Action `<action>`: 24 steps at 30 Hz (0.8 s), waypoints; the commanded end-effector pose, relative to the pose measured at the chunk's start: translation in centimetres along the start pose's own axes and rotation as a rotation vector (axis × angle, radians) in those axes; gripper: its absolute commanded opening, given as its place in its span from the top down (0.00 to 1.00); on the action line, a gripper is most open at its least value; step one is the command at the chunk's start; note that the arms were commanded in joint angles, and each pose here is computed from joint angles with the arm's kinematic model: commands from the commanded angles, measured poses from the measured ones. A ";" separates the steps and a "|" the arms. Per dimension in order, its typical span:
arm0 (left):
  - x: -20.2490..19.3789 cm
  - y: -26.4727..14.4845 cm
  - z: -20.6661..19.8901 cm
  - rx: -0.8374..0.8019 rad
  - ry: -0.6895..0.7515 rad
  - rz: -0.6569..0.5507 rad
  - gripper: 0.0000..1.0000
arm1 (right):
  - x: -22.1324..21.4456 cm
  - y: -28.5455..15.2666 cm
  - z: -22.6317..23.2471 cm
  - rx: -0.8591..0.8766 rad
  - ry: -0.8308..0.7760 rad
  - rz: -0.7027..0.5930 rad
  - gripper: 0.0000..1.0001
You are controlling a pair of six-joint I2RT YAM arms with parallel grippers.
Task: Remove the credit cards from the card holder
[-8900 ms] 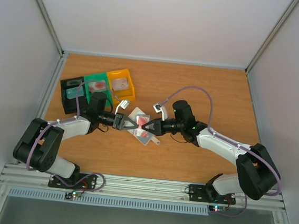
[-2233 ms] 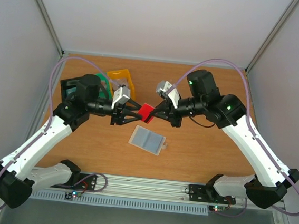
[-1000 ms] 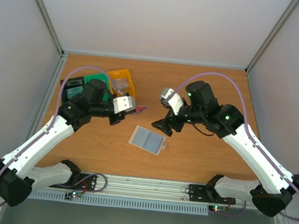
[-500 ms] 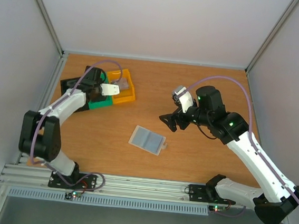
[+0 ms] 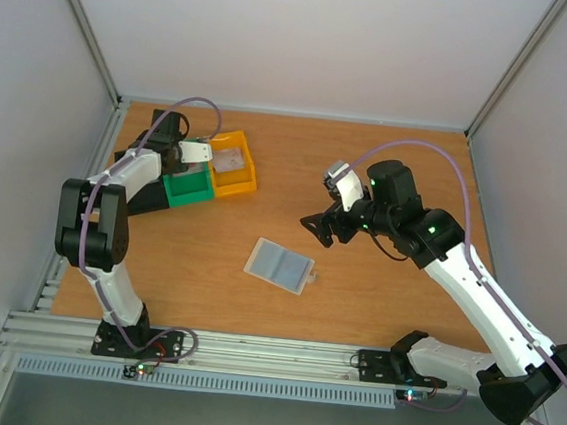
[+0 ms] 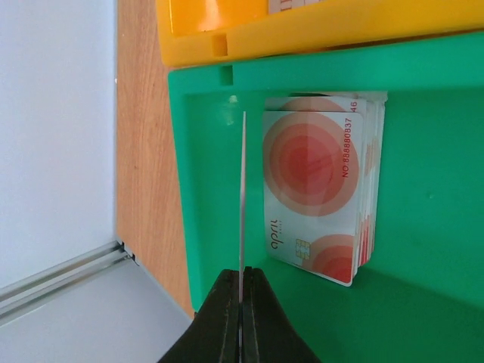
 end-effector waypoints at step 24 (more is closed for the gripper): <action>0.0 4.8 -1.6 -0.052 -0.019 0.079 0.94 | 0.6 0.6 -0.4 0.016 0.009 0.011 0.01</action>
Point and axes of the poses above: each gripper's point midway between its finger pads, its own y axis out along the fingers, its own z axis along the line the jaws close on, x = y × z, the point moved 3 cm from there along -y, back along the fingers, and after that the axes turned 7 degrees about -y, right-handed, at the moved point
